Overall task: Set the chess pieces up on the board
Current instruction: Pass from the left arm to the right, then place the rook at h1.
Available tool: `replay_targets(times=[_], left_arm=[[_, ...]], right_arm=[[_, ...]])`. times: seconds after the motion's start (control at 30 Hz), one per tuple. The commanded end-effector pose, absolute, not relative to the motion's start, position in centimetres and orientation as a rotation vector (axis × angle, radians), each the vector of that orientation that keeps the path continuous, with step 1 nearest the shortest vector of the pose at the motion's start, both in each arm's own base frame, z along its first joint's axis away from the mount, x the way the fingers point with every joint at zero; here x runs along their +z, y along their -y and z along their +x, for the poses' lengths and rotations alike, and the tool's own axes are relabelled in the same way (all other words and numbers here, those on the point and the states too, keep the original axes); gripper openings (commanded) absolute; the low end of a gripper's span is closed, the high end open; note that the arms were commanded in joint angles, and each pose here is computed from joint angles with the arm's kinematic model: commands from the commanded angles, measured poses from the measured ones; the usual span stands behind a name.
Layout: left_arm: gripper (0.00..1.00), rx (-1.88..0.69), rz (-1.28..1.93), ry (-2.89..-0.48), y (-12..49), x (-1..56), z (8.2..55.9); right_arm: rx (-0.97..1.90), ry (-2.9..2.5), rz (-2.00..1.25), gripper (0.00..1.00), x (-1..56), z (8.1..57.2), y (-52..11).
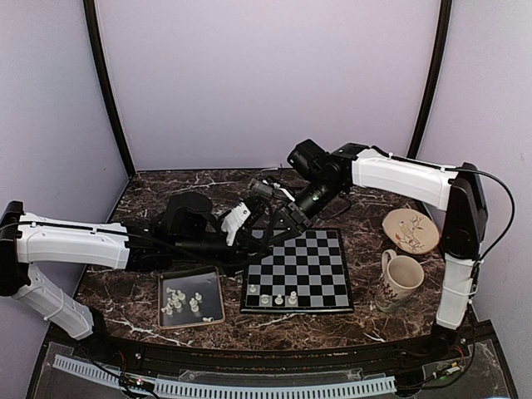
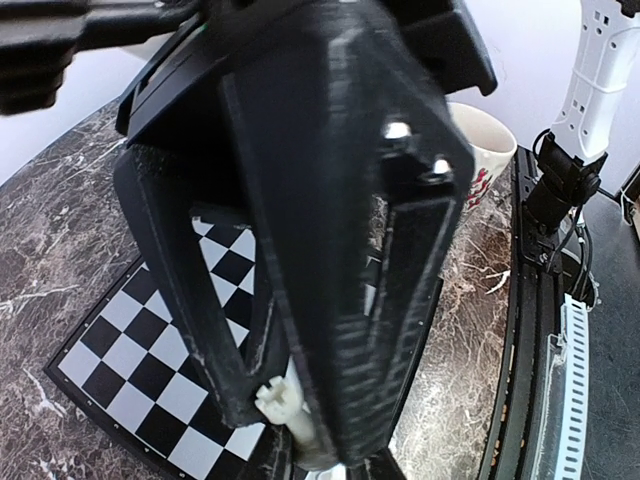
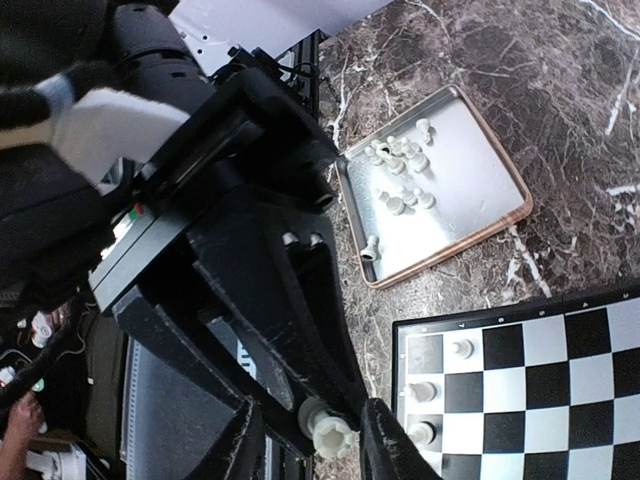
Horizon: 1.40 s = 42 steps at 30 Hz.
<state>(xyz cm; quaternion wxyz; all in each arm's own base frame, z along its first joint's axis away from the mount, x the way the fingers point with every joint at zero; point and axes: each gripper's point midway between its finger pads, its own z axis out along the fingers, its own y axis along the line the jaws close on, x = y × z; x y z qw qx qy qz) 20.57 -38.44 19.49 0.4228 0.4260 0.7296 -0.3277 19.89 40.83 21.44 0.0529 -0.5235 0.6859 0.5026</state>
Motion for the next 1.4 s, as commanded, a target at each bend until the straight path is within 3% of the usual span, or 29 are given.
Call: replay_targets(times=[0.0,0.17,0.3,0.47,0.57,0.87,1.37], left_arm=[[0.04,-0.837,1.073,-1.778,38.9,20.6,20.3],[0.06,-0.81,1.065,-1.789,38.7,20.3,20.6],[0.13,-0.758,1.048,-1.807,38.2,19.9,21.2],[0.32,-0.678,0.993,-1.834,36.7,19.5,21.9],[0.39,-0.653,0.971,-1.85,35.6,19.2,21.9],[0.4,-0.533,0.828,-1.962,32.6,17.7,24.0],[0.4,-0.47,0.588,-2.057,29.4,18.2,28.5]], right_arm=[[1.561,-2.055,-1.595,0.3,21.9,19.9,-41.7],[1.538,-2.053,-1.594,0.14,21.8,20.2,-41.7],[1.487,-2.047,-1.597,0.08,21.6,20.6,-41.7],[1.393,-2.042,-1.587,0.05,21.6,21.6,-40.7],[1.316,-2.027,-1.552,0.04,22.0,22.8,-39.2],[0.907,-1.933,-1.593,0.03,18.6,23.6,-33.6],[0.66,-1.837,-1.81,0.03,11.4,16.2,-27.2]])
